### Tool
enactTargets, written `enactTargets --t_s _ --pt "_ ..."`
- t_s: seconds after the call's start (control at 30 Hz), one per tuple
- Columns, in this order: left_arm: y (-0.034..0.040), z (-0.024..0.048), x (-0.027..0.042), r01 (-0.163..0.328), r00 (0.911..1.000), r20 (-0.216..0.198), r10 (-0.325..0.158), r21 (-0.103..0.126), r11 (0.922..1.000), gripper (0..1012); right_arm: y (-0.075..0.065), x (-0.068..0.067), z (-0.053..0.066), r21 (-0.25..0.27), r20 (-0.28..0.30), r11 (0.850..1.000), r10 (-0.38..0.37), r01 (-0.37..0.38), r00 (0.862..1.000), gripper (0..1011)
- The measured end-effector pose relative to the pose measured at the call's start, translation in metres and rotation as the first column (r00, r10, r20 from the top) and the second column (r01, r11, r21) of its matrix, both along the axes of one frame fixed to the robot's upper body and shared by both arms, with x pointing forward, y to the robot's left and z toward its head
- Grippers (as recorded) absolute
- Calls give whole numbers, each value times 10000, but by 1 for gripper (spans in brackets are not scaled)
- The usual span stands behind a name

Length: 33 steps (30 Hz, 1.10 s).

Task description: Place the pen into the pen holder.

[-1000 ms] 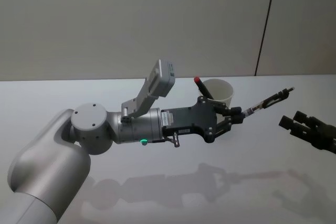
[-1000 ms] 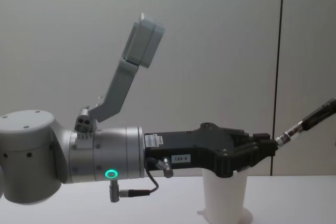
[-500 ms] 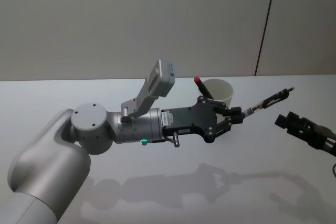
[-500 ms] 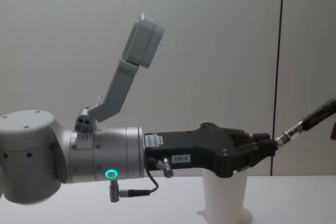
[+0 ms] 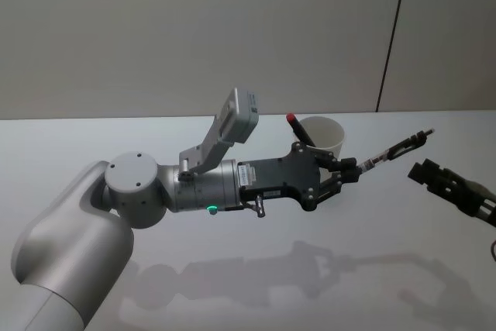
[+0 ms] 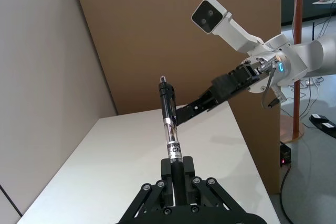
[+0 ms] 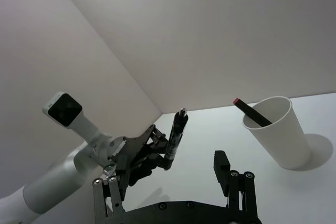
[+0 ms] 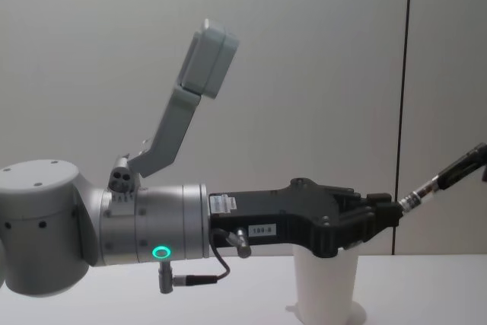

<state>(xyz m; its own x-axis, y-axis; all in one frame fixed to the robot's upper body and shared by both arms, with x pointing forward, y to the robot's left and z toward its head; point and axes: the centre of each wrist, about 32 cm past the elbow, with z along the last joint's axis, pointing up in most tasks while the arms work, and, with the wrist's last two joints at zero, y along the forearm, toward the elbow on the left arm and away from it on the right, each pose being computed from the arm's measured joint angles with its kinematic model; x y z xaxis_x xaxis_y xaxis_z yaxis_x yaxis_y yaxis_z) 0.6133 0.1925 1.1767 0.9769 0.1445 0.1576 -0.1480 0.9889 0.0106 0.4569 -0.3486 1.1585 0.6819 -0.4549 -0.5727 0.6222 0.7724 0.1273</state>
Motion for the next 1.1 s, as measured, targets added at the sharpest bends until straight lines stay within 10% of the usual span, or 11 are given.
enactTargets --t_s 1.1 --pt "0 0 0 0 10000 0 0 0 10000 136 100 51 -49 584 420 9979 -316 291 9986 1001"
